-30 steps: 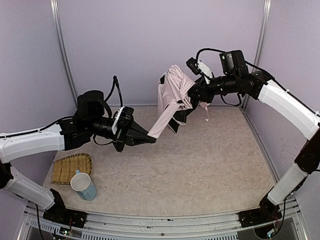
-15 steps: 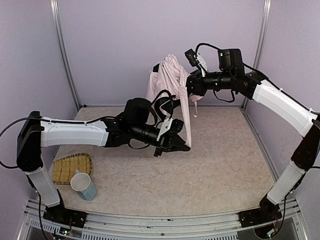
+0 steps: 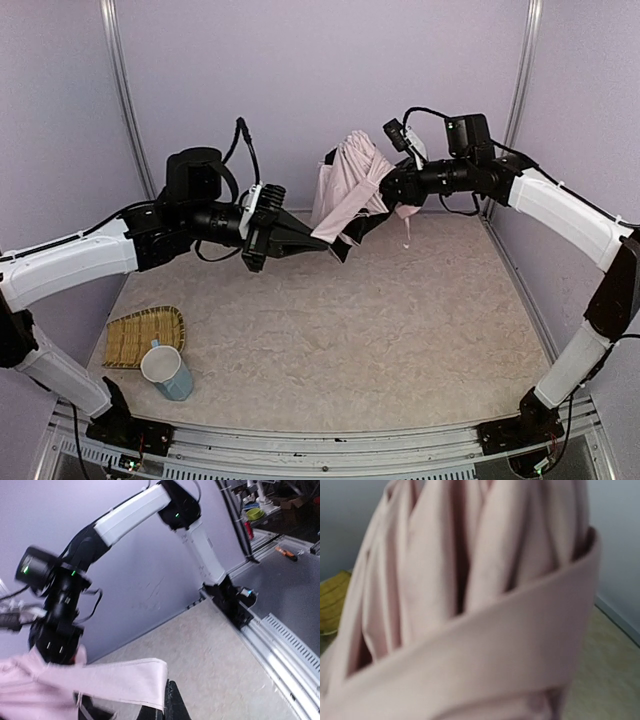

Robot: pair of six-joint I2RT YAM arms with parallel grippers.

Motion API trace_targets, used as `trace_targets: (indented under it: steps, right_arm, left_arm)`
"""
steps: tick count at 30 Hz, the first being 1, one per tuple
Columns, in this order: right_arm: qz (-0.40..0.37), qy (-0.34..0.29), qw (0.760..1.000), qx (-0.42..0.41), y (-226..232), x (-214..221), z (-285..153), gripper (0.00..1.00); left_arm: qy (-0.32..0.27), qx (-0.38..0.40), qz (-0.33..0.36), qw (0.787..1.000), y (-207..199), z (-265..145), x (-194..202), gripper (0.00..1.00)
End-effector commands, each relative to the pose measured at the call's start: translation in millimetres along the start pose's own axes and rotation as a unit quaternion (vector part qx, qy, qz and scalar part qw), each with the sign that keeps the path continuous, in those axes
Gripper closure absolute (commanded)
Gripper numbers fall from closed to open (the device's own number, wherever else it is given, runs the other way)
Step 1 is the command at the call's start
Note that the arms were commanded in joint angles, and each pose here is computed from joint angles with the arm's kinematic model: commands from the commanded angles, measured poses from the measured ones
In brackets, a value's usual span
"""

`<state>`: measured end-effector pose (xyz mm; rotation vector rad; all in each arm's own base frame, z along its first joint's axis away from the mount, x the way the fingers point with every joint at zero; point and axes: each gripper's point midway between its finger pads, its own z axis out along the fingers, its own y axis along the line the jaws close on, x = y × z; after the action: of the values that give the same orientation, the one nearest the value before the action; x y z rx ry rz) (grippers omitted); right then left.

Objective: Put away the umbrella

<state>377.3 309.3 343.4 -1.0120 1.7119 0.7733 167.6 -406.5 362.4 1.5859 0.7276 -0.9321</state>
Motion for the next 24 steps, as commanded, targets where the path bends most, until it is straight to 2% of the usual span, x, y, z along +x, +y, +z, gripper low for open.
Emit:
trace_targets:
  steps: [1, 4, 8, 11, 15, 19, 22, 24]
  right_arm:
    - [-0.091, -0.059, 0.994, -0.025, 21, -47, -53, 1.00]
    - [-0.114, -0.043, 0.988, -0.092, 51, -41, -62, 1.00]
    - [-0.125, -0.019, 0.981, -0.148, 87, -30, -64, 1.00]
    - [-0.148, -0.009, 0.965, -0.216, 142, -28, -58, 1.00]
    - [-0.170, 0.033, 0.941, -0.292, 207, -7, -49, 1.00]
    - [-0.152, 0.061, 0.927, -0.336, 244, 28, -37, 1.00]
    - [-0.133, 0.102, 0.924, -0.343, 258, 73, -15, 1.00]
    - [-0.120, 0.157, 0.921, -0.336, 260, 112, 1, 1.00]
  left_arm:
    - [0.107, 0.013, -0.040, 0.993, -15, -43, 75, 1.00]
    - [0.180, 0.001, -0.079, 0.980, -12, -56, 128, 1.00]
    - [0.223, -0.003, -0.092, 0.970, -4, -62, 179, 1.00]
    - [0.240, -0.006, -0.099, 0.966, 11, -61, 212, 1.00]
    - [0.239, -0.028, -0.106, 0.965, 40, -69, 244, 1.00]
    - [0.203, -0.039, -0.080, 0.975, 64, -66, 252, 1.00]
    - [0.188, -0.036, -0.063, 0.980, 83, -57, 252, 1.00]
    - [0.184, -0.030, -0.057, 0.981, 88, -52, 255, 1.00]
